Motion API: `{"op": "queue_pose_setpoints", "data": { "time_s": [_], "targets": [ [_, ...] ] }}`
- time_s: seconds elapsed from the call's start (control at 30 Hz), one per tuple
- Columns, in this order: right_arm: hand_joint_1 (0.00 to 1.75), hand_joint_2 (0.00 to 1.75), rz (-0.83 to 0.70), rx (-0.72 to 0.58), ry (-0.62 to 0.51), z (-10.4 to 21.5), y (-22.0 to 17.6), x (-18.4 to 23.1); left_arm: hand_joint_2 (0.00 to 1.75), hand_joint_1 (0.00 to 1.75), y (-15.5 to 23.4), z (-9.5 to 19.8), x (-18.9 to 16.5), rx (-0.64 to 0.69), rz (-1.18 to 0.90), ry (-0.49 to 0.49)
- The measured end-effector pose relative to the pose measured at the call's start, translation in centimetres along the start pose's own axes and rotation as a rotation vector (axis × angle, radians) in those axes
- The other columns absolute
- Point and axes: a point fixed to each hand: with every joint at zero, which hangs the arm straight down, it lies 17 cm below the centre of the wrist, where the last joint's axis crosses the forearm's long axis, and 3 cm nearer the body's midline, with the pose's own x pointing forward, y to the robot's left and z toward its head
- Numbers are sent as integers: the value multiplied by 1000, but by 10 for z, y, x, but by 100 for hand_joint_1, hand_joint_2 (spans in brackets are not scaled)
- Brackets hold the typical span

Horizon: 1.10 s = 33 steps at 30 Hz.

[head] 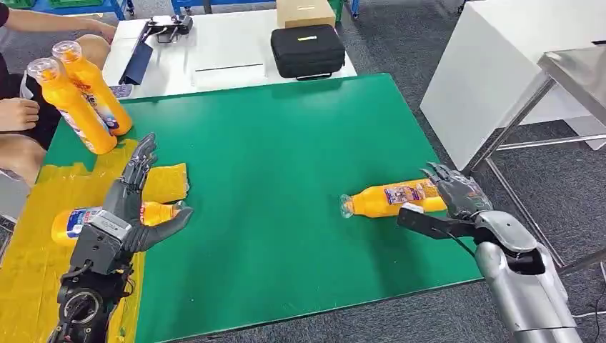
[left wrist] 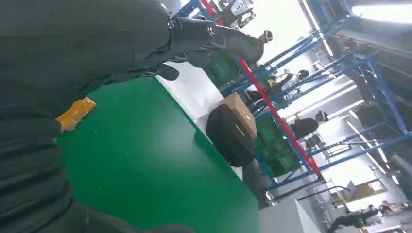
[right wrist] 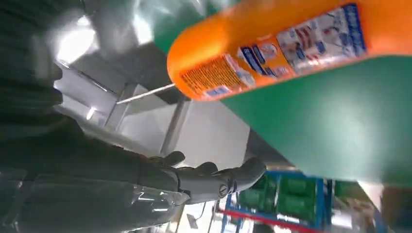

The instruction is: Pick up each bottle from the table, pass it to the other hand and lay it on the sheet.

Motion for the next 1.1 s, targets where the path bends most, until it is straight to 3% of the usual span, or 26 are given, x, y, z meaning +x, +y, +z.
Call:
{"op": "queue_pose_setpoints", "data": {
  "time_s": [0.43, 1.1],
  "targets": [
    [0, 175, 78, -17, 78, -18, 1, -30, 175, 0, -1, -1, -1, 7, 27, 15],
    [0, 175, 94, 76, 51, -35, 27, -29, 175, 0, -6, -2, -7, 9, 57, 40]
  ]
}}
